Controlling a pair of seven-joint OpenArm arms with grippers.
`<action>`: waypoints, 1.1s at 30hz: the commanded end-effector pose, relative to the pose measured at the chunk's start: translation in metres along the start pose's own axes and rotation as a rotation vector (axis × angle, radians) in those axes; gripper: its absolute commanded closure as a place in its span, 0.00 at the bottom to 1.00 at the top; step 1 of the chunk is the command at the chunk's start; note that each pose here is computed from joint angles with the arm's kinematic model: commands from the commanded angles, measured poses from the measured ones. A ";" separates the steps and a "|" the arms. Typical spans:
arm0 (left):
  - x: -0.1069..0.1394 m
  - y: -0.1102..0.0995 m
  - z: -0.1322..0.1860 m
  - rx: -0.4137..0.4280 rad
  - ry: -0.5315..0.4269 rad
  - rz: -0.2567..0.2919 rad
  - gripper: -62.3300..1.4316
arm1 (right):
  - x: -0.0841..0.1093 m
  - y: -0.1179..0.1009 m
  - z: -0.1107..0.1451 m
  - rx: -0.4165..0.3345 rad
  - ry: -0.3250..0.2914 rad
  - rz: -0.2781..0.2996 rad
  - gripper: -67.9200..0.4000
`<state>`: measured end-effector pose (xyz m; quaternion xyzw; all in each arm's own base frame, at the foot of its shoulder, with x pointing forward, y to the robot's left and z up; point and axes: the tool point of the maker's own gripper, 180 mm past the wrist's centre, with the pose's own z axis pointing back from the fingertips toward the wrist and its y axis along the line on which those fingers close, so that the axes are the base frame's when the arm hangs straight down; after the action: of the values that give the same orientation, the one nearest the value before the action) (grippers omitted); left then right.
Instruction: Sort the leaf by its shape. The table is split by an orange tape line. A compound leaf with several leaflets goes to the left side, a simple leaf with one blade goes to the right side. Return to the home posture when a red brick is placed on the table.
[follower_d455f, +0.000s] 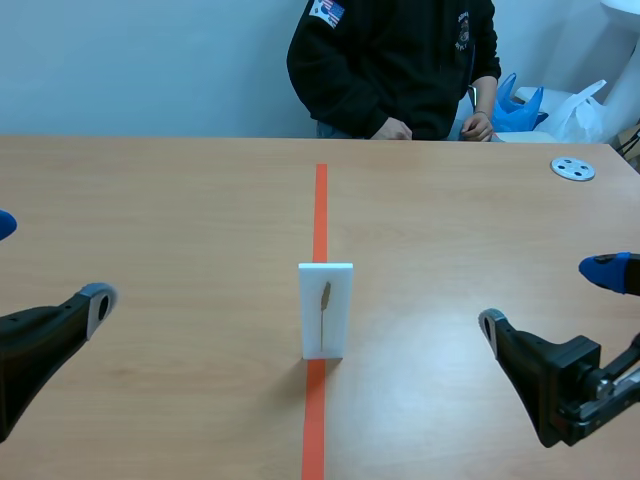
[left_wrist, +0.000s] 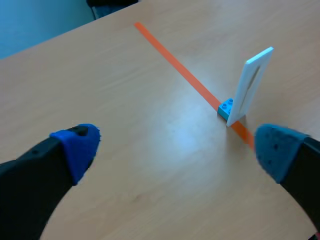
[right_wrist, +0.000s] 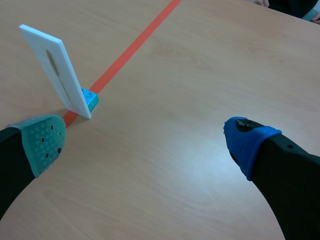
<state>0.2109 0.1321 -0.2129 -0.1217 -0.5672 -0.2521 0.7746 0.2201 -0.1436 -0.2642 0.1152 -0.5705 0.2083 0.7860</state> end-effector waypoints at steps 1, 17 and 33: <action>0.007 0.000 0.000 -0.009 -0.029 0.001 0.00 | 0.014 -0.003 -0.001 -0.008 -0.044 0.013 0.00; -0.039 -0.023 -0.022 -0.161 0.049 0.059 0.00 | 0.014 -0.003 -0.001 -0.009 -0.043 0.013 0.00; -0.085 -0.042 -0.092 -0.272 0.014 0.053 0.00 | 0.014 -0.003 -0.001 -0.008 -0.043 0.013 0.00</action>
<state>0.2361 0.0781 -0.3378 -0.2365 -0.4982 -0.3149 0.7724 0.2201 -0.1436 -0.2642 0.1151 -0.5704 0.2085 0.7860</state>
